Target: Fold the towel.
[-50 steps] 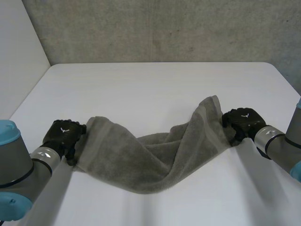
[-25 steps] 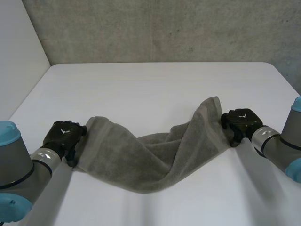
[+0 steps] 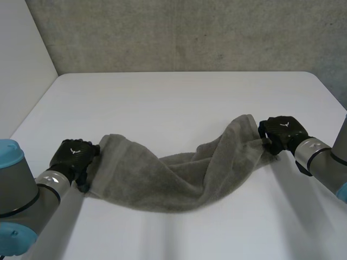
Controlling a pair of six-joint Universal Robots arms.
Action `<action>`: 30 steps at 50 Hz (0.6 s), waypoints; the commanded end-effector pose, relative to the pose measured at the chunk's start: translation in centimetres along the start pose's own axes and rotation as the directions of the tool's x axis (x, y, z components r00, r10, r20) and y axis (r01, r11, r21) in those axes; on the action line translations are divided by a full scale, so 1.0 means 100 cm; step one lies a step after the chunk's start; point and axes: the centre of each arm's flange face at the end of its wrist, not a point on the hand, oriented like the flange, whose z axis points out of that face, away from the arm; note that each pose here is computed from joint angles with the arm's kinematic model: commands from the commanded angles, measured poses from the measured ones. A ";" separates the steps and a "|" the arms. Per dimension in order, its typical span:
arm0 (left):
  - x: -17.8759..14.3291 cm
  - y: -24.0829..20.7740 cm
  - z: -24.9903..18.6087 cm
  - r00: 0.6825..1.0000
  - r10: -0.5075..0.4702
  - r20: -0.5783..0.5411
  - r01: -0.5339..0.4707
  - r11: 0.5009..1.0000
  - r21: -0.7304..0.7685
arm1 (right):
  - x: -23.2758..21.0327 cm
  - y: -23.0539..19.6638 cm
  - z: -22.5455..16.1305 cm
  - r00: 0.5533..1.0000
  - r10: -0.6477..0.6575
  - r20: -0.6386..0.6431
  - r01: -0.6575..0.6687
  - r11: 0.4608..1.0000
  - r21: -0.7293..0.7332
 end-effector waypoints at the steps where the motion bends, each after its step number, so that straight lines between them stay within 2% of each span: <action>1: 0.001 0.000 0.000 1.000 0.000 -0.001 0.000 1.000 0.000 | 0.005 -0.007 -0.007 1.000 -0.002 -0.015 0.003 1.000 0.013; 8: 0.002 -0.001 0.000 1.000 0.001 -0.005 -0.001 1.000 0.007 | 0.005 -0.005 -0.007 1.000 0.008 -0.019 -0.007 1.000 0.016; 15: 0.002 0.000 0.001 1.000 0.003 -0.007 -0.003 1.000 0.010 | 0.026 -0.001 -0.005 0.990 0.127 -0.067 -0.126 0.992 0.026; 30: 0.007 0.003 0.000 1.000 0.012 -0.021 -0.012 1.000 -0.002 | 0.025 0.000 -0.004 0.988 0.139 -0.062 -0.138 0.990 0.020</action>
